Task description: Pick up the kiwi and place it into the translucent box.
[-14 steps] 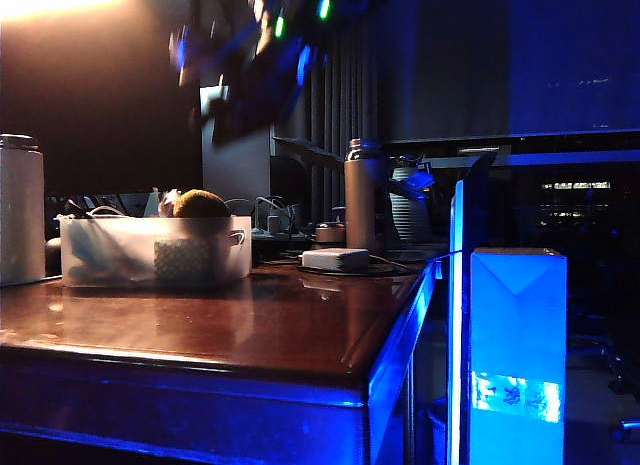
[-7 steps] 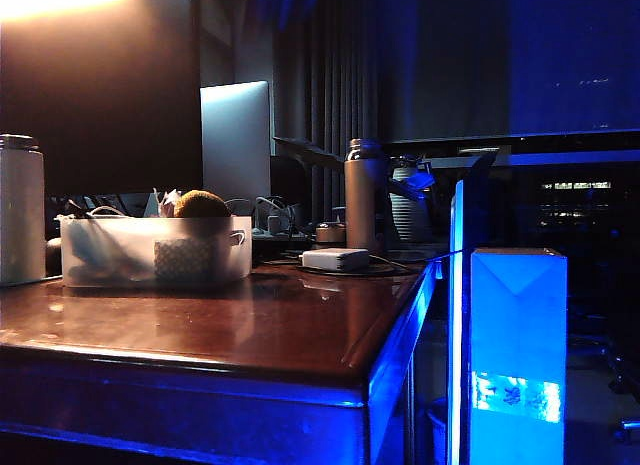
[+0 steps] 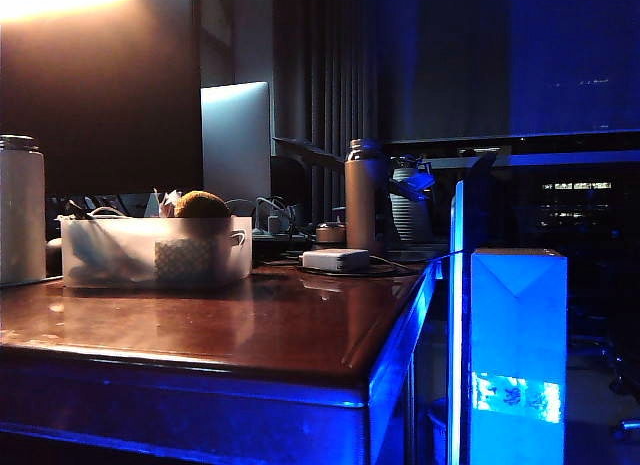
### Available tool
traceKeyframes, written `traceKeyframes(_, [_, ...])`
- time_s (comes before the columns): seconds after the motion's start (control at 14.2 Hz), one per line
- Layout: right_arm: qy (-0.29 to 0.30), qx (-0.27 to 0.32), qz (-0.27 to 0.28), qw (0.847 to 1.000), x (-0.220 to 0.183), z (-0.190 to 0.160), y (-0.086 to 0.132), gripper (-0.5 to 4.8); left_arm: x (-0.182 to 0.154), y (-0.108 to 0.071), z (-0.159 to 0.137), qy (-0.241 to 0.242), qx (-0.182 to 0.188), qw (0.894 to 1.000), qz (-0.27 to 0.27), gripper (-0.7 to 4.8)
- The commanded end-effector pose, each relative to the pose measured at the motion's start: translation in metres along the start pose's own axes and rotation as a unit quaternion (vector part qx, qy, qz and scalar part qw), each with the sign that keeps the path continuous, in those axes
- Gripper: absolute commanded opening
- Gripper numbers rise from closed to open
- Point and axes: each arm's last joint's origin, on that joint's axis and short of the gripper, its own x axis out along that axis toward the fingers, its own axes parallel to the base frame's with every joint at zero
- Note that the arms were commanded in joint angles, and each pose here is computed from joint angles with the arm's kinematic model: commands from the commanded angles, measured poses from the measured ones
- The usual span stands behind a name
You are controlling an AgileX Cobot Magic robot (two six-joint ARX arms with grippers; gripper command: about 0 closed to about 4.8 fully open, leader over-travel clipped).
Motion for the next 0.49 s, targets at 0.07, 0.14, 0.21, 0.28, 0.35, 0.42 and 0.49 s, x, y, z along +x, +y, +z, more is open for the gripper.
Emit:
traceKeyframes(0.07, [-0.015, 0.003, -0.008, 1.0, -0.093, 0.038, -0.026, -0.05, -0.058, -0.024, -0.003, -0.036, 0.016, 0.999, -0.001, 0.13])
traceKeyframes(0.14, [-0.022, 0.006, -0.011, 1.0, -0.13, 0.047, -0.034, -0.05, -0.073, -0.03, -0.008, -0.033, 0.015, 0.999, 0.011, 0.13])
traceKeyframes(0.21, [-0.024, 0.019, -0.012, 0.999, -0.167, 0.053, -0.04, -0.05, -0.088, -0.035, -0.018, -0.015, 0.011, 0.999, 0.029, 0.13])
traceKeyframes(0.28, [-0.028, 0.031, 0.004, 0.999, -0.19, 0.055, -0.043, -0.05, -0.098, -0.038, -0.028, 0.002, 0.005, 0.999, 0.033, 0.13])
traceKeyframes(0.35, [-0.029, 0.04, 0.026, 0.998, -0.223, 0.055, -0.045, -0.05, -0.107, -0.042, -0.047, 0.023, -0.004, 0.999, 0.035, 0.13])
traceKeyframes(0.42, [-0.011, 0.043, 0.033, 0.998, -0.233, 0.051, -0.044, -0.05, -0.111, -0.043, -0.061, 0.029, -0.006, 0.999, 0.035, 0.13])
traceKeyframes(0.49, [0.018, 0.046, 0.044, 0.998, -0.236, 0.043, -0.041, -0.05, -0.112, -0.043, -0.078, 0.027, -0.007, 0.999, 0.036, 0.13])
